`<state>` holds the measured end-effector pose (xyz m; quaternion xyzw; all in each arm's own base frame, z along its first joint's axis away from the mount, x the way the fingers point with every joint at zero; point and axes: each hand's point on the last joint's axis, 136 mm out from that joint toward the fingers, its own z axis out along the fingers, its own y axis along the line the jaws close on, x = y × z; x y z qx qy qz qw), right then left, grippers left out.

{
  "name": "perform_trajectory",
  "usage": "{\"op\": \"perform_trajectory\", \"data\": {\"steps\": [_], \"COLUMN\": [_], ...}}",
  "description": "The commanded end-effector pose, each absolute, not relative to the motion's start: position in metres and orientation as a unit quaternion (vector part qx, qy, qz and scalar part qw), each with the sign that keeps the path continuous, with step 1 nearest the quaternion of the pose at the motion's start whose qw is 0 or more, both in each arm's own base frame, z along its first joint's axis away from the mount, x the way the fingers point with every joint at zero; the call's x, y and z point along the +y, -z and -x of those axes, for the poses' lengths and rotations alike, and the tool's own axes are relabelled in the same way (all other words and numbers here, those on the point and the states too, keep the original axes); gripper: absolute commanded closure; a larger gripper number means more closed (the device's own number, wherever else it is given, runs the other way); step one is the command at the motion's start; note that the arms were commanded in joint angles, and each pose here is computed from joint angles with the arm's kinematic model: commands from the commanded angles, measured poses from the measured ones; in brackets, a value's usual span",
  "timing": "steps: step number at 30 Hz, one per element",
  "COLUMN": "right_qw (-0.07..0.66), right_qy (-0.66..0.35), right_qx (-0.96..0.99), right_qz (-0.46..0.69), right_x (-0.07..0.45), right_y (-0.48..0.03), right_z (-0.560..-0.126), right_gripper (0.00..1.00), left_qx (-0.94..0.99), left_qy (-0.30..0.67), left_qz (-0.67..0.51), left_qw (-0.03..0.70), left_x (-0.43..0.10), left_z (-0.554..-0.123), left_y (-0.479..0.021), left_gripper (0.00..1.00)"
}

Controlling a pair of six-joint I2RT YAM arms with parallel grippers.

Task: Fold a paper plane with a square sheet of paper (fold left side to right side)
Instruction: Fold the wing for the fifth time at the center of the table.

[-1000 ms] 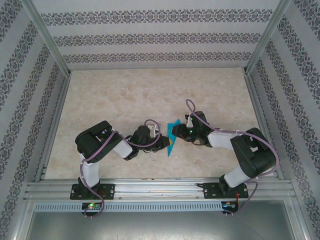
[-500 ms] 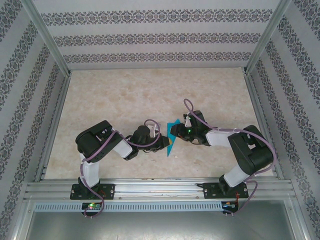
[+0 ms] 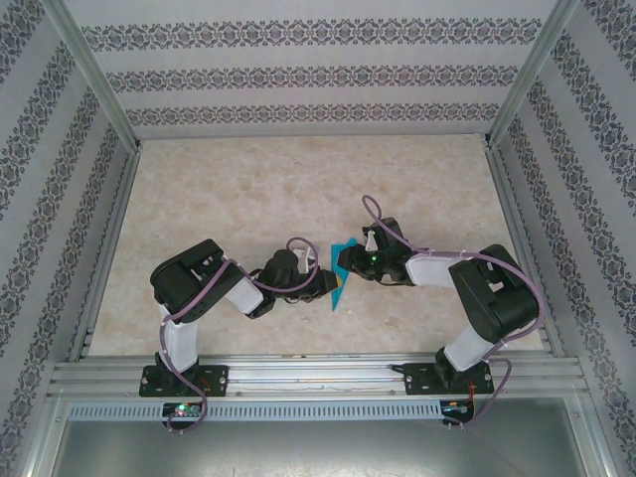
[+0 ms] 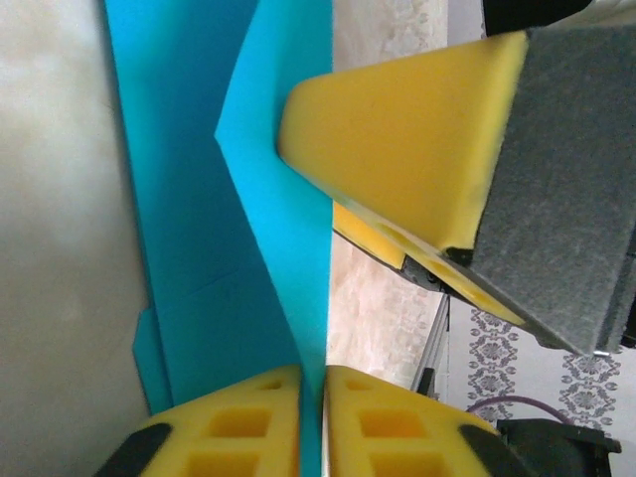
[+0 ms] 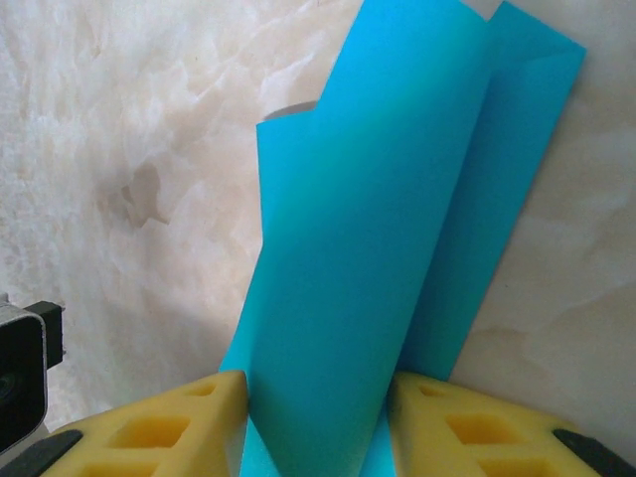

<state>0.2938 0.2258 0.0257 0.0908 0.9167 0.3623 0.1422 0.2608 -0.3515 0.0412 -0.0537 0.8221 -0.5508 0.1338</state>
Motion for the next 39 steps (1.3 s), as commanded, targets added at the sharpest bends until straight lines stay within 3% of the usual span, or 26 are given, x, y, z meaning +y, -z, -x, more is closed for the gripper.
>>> {"op": "perform_trajectory", "data": {"steps": [1, 11, 20, 24, 33, 39], "right_qw": [0.116, 0.117, 0.116, 0.115, 0.105, 0.102], "right_qy": [-0.331, -0.331, -0.331, -0.330, -0.322, -0.318], "right_qx": [0.931, 0.931, 0.931, 0.932, 0.936, 0.937], "right_qz": [-0.101, -0.100, -0.099, -0.099, -0.098, -0.097], "right_x": [0.221, 0.221, 0.221, 0.221, 0.219, 0.219], "right_y": [0.000, -0.001, -0.001, 0.000, 0.004, 0.006], "right_z": [-0.284, -0.285, -0.283, -0.283, -0.281, -0.280], "right_gripper": [0.57, 0.57, 0.57, 0.57, 0.57, 0.57], "left_qx": [0.820, 0.831, 0.832, 0.830, 0.838, 0.843], "left_qy": [0.551, 0.532, 0.536, 0.537, 0.522, 0.513], "left_qz": [0.053, 0.067, 0.060, 0.058, 0.061, 0.061], "left_qw": [0.146, 0.148, 0.135, 0.136, 0.150, 0.150], "left_x": [-0.343, -0.328, -0.338, -0.340, -0.330, -0.327], "left_z": [-0.266, -0.280, -0.286, -0.289, -0.297, -0.298], "left_y": [-0.049, -0.043, -0.035, -0.036, -0.029, -0.024], "left_gripper": [0.80, 0.68, 0.66, 0.69, 0.88, 0.91]}}
